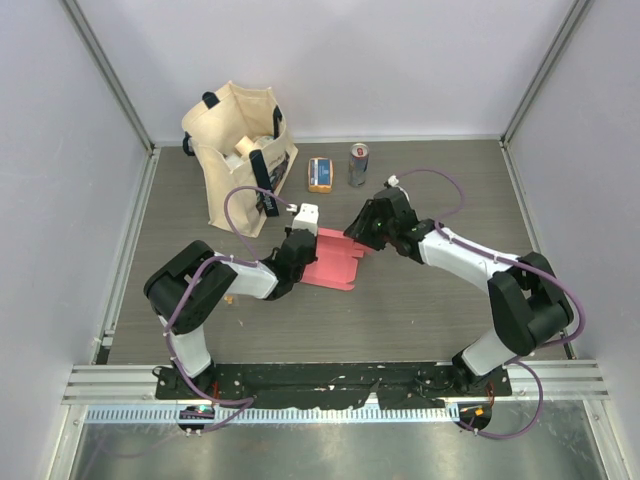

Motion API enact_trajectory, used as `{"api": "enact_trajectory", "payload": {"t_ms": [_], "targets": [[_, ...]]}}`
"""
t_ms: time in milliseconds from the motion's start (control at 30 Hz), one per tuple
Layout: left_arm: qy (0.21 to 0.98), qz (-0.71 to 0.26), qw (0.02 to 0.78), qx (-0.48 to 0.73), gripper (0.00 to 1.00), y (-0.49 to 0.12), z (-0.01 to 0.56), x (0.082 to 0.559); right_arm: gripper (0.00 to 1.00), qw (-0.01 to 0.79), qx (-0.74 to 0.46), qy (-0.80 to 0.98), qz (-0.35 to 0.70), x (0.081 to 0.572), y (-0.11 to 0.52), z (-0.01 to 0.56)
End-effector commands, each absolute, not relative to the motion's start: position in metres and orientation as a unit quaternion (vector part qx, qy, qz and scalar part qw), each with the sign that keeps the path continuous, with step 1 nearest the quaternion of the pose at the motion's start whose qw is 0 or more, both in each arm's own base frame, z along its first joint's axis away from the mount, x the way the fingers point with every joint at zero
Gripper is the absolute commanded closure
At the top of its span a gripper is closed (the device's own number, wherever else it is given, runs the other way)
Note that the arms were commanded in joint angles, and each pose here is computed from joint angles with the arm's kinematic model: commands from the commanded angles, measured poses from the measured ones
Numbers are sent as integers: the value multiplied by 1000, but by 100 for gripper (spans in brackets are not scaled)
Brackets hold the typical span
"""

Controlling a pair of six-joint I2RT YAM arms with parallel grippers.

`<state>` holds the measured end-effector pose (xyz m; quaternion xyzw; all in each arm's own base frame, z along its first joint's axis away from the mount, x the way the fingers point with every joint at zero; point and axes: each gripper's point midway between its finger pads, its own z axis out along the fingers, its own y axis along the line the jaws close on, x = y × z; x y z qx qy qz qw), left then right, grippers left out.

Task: Fold the paper box

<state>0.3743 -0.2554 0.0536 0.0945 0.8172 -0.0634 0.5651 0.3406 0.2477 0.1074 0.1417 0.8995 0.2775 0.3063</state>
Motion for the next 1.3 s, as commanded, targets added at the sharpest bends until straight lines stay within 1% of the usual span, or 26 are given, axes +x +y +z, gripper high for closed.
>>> {"api": "enact_trajectory", "payload": {"t_ms": [0, 33, 67, 133, 167, 233, 267, 300, 367, 433, 533, 567, 600, 633, 667, 767, 800, 833, 867, 933, 1000, 1100, 1267], "targets": [[802, -74, 588, 76, 100, -260, 73, 381, 60, 326, 172, 858, 359, 359, 263, 136], [802, -74, 588, 76, 100, -260, 73, 381, 64, 328, 180, 850, 370, 360, 262, 140], [802, -75, 588, 76, 100, -259, 73, 382, 70, 325, 188, 848, 373, 357, 260, 135], [802, -76, 588, 75, 100, -260, 74, 382, 77, 324, 213, 830, 401, 362, 259, 141], [802, -77, 587, 74, 100, -260, 73, 381, 85, 316, 220, 828, 408, 360, 257, 136], [803, -79, 586, 72, 100, -260, 72, 380, 91, 307, 238, 809, 441, 363, 259, 140], [803, -81, 586, 70, 100, -260, 73, 380, 99, 297, 249, 806, 447, 359, 258, 131], [803, -83, 586, 68, 100, -260, 73, 380, 99, 307, 248, 790, 468, 363, 260, 139], [806, -85, 583, 64, 100, -260, 72, 379, 99, 295, 267, 781, 482, 359, 257, 132], [807, -89, 581, 57, 100, -260, 72, 379, 99, 306, 276, 754, 512, 362, 255, 143], [810, -89, 577, 51, 100, -259, 71, 378, 98, 304, 264, 764, 504, 360, 248, 134], [810, -92, 577, 47, 100, -259, 72, 378, 77, 314, 246, 777, 487, 360, 245, 131], [811, -92, 576, 44, 100, -259, 72, 378, 69, 315, 242, 790, 466, 356, 238, 127], [813, -88, 574, 43, 100, -258, 71, 377, 66, 319, 232, 803, 447, 352, 233, 122], [813, -90, 574, 39, 100, -257, 72, 376, 62, 340, 195, 821, 416, 350, 227, 120], [813, -86, 575, 35, 100, -254, 72, 376, 61, 366, 166, 846, 351, 331, 206, 110], [812, -85, 576, 34, 100, -253, 72, 376, 61, 391, 159, 840, 340, 329, 203, 118], [812, -84, 577, 34, 100, -254, 73, 376, 62, 395, 151, 844, 330, 324, 202, 115], [813, -80, 575, 34, 100, -252, 71, 376, 68, 404, 135, 850, 310, 322, 200, 112], [813, -77, 575, 36, 100, -252, 70, 377, 89, 423, 123, 853, 279, 322, 202, 108], [814, -73, 575, 37, 100, -251, 69, 377, 98, 428, 111, 860, 256, 324, 205, 99], [814, -74, 575, 38, 100, -252, 70, 377, 98, 434, 99, 867, 222, 329, 207, 92], [816, -71, 573, 41, 100, -252, 67, 377, 98, 427, 114, 880, 176, 338, 202, 73]]}}
